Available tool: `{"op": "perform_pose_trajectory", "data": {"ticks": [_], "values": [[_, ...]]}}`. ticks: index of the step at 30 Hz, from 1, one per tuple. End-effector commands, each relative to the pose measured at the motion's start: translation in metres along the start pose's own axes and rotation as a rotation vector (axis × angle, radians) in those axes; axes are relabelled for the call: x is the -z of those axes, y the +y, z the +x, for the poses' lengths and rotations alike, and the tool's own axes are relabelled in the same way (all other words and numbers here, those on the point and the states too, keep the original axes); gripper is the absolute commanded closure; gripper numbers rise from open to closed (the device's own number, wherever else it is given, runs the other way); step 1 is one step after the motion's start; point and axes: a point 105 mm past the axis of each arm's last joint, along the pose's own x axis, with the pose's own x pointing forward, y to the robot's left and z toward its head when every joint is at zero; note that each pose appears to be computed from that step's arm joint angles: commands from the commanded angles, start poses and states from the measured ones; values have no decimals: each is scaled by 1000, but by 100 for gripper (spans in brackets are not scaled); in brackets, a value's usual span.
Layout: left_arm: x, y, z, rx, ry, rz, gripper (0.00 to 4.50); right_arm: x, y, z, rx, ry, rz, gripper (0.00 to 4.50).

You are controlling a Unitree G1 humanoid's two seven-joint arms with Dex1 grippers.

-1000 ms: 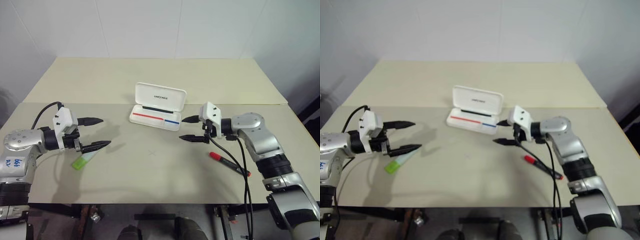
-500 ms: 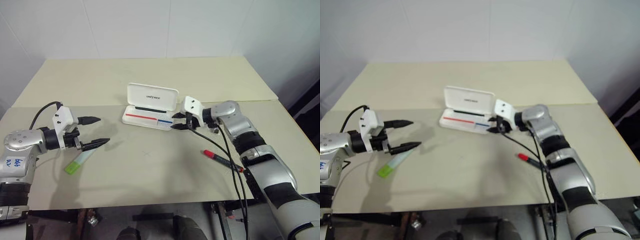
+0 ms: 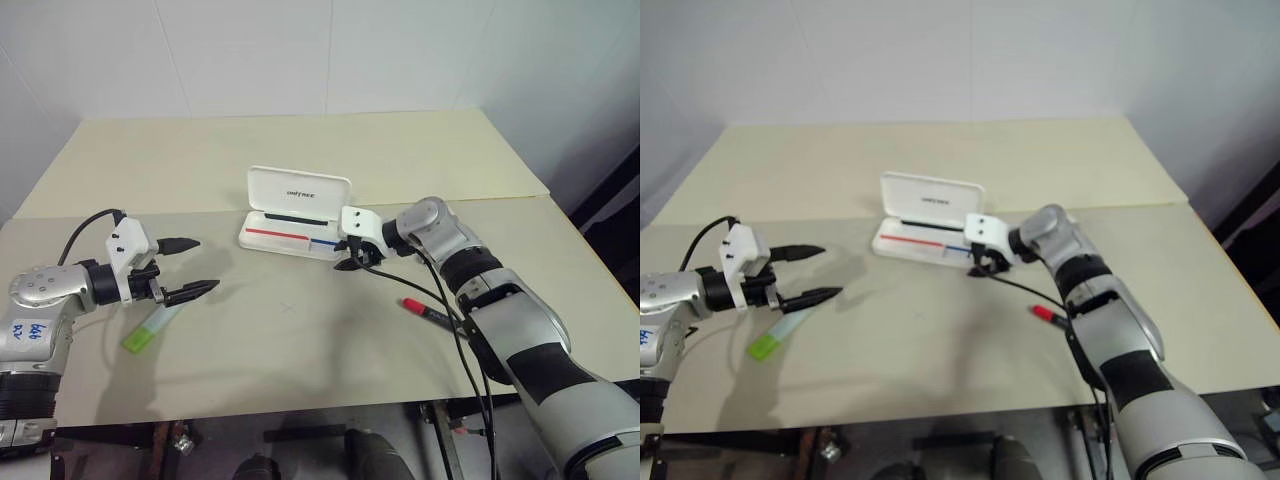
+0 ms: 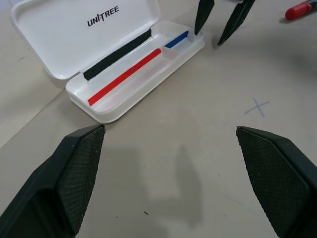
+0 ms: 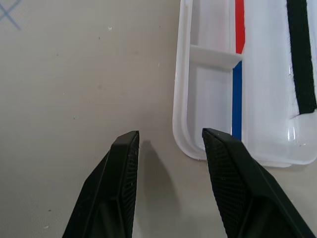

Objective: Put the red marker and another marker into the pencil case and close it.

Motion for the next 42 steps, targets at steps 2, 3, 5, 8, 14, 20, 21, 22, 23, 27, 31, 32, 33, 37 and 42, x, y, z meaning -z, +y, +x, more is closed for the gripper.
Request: {"op": "perform_pose_trajectory", "data": {"ticks": [2,3,5,8,14,20,21,22,23,27,31,32,33,37,42], "values": [[-11,1,-6,-32,-35,29,0,-18,-8,2,24,-1,-61,238],[-10,1,-6,-34,-36,28,0,-20,-8,4,28,1,-62,238],[-10,0,-6,-38,-39,26,0,-21,-9,6,36,15,-68,238],[-10,-1,-7,-42,-40,25,0,-23,-11,9,51,43,-83,238],[-10,-2,-8,-50,-43,26,0,-33,-11,18,47,84,-118,297],[-12,-2,-11,-58,-46,30,0,-37,-10,19,39,82,-123,447],[-12,-2,-11,-58,-46,31,0,-37,-11,19,41,80,-119,447],[-13,-3,-11,-57,-47,31,0,-37,-11,19,41,78,-114,447],[-12,-3,-11,-56,-48,30,0,-37,-11,19,41,77,-112,447],[-13,-6,-8,-50,-53,27,0,-36,-11,16,32,69,-97,447],[-13,-5,-5,-44,-56,26,0,-37,-13,1,-1,40,-76,447],[-13,-5,-5,-42,-57,26,0,-36,-13,-3,-14,30,-67,447],[-13,-5,-5,-41,-57,24,0,-34,-13,-8,-34,23,-60,447],[-9,-7,-2,-28,-56,12,0,-21,-4,-31,-114,10,-71,447],[-5,-6,5,-10,-60,-2,0,-8,23,-50,-182,1,-76,447]]}}
